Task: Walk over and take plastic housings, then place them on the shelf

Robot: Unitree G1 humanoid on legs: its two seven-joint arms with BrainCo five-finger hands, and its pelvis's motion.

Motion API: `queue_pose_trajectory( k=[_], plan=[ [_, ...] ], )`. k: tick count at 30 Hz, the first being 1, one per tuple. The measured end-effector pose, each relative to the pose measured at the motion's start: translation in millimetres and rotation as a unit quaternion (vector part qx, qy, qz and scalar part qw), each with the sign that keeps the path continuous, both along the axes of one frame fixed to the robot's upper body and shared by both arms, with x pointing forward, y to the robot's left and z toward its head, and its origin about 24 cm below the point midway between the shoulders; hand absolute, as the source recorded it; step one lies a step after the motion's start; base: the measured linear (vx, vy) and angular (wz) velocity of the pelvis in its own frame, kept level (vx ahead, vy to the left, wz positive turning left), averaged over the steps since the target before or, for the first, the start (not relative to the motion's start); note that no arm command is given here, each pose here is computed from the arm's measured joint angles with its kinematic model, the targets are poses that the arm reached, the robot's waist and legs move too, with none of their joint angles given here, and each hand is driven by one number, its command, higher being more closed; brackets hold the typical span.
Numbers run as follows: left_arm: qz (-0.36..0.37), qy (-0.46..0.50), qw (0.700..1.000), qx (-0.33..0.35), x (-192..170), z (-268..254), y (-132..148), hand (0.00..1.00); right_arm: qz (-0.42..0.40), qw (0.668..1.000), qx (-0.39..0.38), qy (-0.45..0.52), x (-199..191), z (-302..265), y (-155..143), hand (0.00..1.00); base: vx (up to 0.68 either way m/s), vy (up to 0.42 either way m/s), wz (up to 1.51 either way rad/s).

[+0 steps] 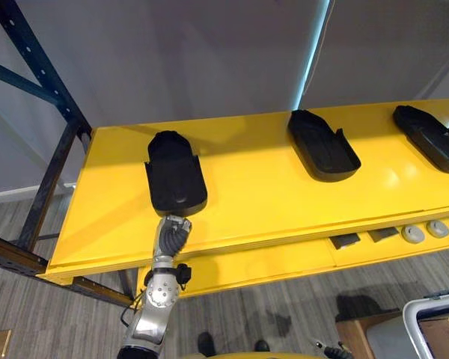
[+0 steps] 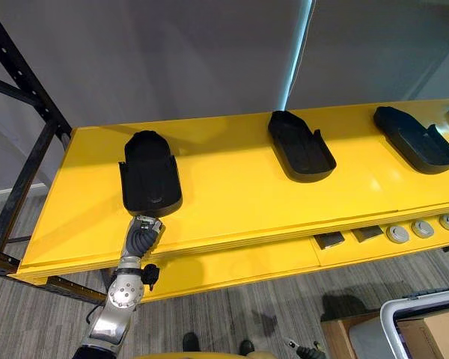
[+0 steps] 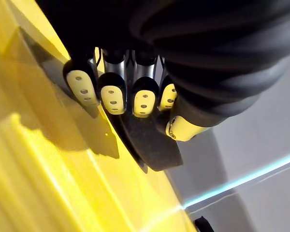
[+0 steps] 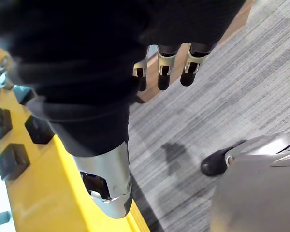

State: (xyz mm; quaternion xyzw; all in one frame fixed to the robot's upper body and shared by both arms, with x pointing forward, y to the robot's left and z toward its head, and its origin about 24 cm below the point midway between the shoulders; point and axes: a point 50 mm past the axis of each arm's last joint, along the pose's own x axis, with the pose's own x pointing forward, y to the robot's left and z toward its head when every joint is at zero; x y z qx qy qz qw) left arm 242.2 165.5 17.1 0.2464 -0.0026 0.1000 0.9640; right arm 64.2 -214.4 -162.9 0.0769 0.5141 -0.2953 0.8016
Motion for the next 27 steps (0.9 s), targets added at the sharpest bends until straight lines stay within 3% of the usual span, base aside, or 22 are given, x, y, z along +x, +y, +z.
queue_pose_trajectory(
  k=[11, 27],
  plan=[
    [0.04, -0.008, 0.999, 0.007, 17, 6, 14, 1.0, 0.003, 1.0, 0.002, -0.008, 8, 1, 1, 0.0, 0.02, -0.003, -0.03],
    [0.041, -0.019, 0.999, 0.002, 18, 12, 14, 1.0, 0.002, 1.0, 0.01, -0.01, 10, 0, 8, 0.0, 0.0, 0.0, 0.01]
  ],
)
